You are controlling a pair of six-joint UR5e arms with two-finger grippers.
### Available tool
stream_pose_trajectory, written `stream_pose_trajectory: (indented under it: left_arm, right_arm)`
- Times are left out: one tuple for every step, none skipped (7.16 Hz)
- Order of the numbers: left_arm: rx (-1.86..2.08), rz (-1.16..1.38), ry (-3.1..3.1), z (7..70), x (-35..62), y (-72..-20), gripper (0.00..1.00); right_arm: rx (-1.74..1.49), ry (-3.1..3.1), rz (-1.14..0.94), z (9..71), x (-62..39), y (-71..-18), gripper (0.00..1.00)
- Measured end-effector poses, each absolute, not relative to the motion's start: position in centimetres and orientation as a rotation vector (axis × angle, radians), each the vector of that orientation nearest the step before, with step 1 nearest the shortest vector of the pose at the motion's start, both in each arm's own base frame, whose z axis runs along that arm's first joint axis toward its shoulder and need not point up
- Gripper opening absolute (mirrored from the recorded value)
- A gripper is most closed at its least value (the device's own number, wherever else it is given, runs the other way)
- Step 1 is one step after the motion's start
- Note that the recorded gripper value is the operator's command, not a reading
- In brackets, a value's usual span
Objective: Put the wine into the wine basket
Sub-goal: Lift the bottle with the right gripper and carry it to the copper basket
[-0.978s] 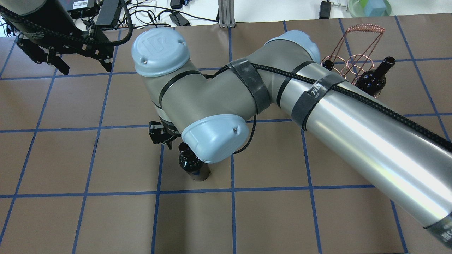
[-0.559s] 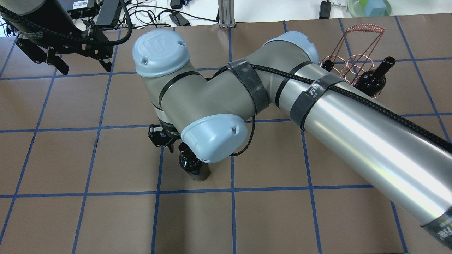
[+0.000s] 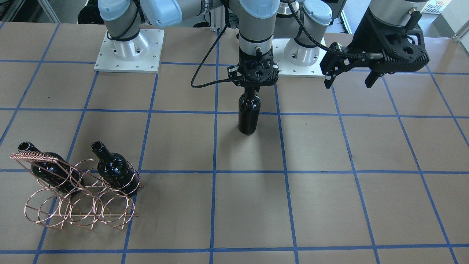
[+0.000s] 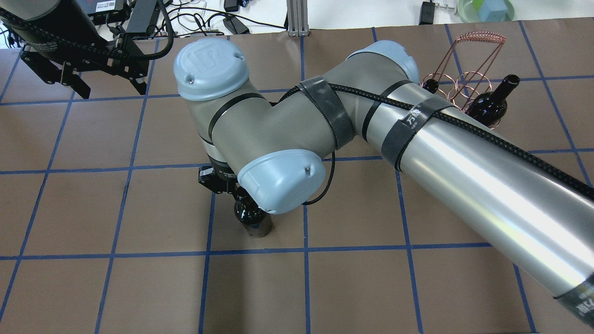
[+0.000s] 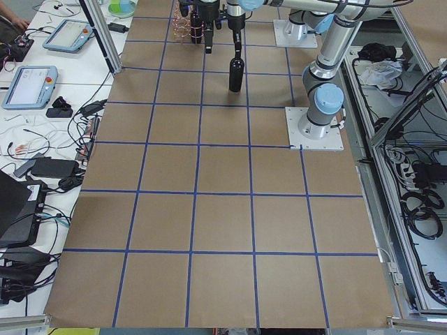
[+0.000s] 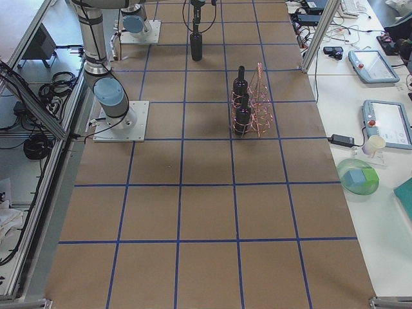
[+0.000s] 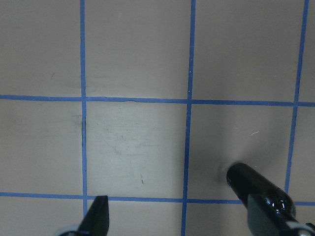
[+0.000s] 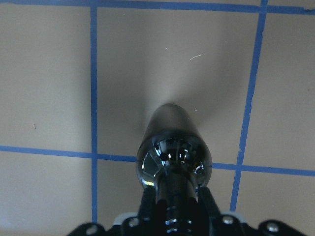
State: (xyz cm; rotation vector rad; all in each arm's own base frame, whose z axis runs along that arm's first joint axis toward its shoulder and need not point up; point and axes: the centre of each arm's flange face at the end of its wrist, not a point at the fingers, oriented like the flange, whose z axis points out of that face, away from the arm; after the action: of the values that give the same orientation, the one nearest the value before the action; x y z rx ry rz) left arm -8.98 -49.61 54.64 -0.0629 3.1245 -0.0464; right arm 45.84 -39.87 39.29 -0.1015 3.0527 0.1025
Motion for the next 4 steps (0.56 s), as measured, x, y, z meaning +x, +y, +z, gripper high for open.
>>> stream_pose_trajectory:
  left_arm:
    - [-0.06, -0.04, 3.125, 54.5, -9.1, -49.6, 1.0]
    - [-0.059, -0.034, 3.127, 54.2, -9.1, -49.5, 1.0]
    - [-0.057, -0.031, 3.128, 54.1, -9.2, -49.5, 1.0]
    - [-0.057, -0.03, 3.129, 54.0, -9.2, -49.5, 1.0]
  right_arm:
    - [-0.091, 3.045, 0.073, 40.5, 45.1, -40.4, 0.0]
    - [-0.1, 3.043, 0.057, 41.9, 43.9, -40.8, 0.0]
    - [-0.18, 3.059, 0.078, 43.2, 41.9, -40.9, 0.0]
    - [-0.271, 3.077, 0.107, 44.8, 39.1, -41.1, 0.0]
